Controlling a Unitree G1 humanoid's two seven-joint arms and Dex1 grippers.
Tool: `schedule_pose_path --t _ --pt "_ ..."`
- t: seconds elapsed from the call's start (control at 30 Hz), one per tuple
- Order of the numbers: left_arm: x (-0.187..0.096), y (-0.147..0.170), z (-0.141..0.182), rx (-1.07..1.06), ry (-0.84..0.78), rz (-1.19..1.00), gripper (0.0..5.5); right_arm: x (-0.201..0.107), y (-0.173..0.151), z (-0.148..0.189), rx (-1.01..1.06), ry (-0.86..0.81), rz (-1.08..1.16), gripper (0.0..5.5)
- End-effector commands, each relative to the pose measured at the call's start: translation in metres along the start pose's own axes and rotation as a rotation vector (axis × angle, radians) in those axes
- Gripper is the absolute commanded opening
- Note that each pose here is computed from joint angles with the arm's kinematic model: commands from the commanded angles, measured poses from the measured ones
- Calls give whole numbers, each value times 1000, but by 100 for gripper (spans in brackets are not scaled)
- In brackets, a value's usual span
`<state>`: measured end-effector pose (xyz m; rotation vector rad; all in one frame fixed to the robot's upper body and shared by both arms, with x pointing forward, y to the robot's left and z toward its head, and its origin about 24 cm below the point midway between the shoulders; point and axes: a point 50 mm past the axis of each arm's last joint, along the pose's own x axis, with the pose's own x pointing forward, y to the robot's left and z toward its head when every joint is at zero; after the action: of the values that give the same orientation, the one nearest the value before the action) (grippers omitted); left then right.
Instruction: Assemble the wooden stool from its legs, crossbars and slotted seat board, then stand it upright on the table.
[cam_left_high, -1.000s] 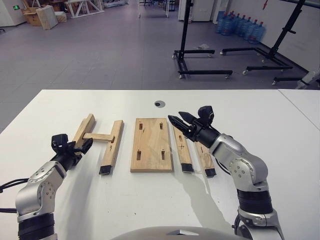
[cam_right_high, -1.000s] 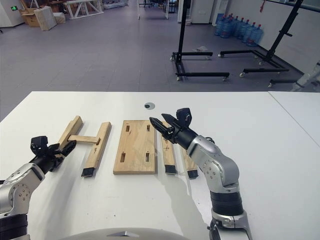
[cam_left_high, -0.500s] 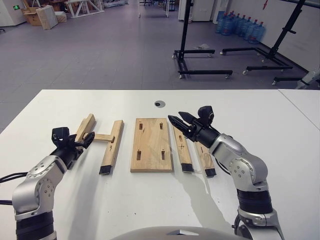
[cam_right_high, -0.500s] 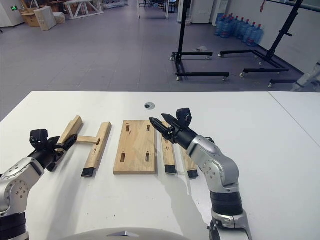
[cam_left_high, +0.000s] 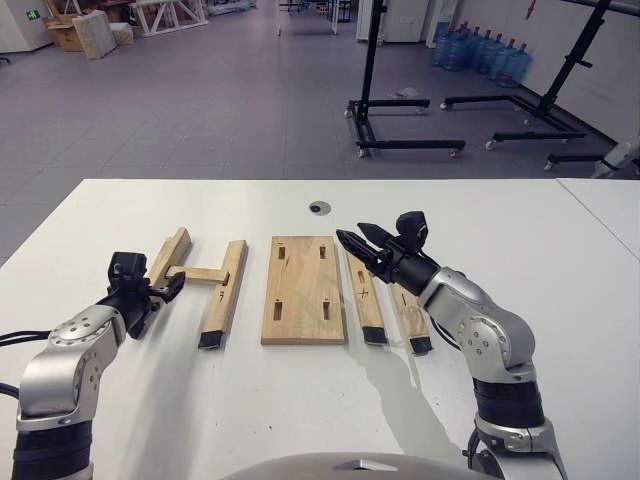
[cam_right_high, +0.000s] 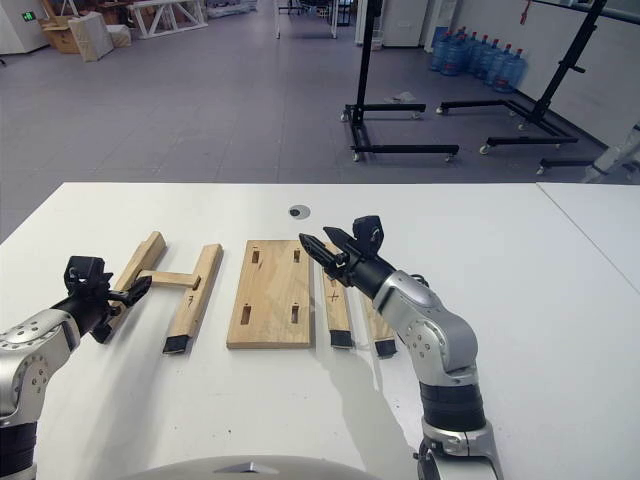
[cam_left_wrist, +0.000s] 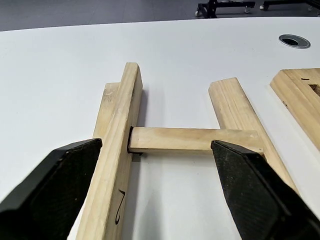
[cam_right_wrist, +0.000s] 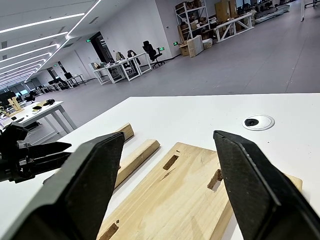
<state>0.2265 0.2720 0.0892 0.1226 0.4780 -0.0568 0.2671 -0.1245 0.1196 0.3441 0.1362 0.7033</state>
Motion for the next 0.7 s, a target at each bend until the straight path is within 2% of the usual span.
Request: schedule_pose_path --t 0.03,0.7 --pt "-1 -1 -1 27 36 -9 401 -1 0 1 -2 -6 -9 325" --pt "4 10 -17 7 96 41 401 0 0 2 -1 -4 -9 325"
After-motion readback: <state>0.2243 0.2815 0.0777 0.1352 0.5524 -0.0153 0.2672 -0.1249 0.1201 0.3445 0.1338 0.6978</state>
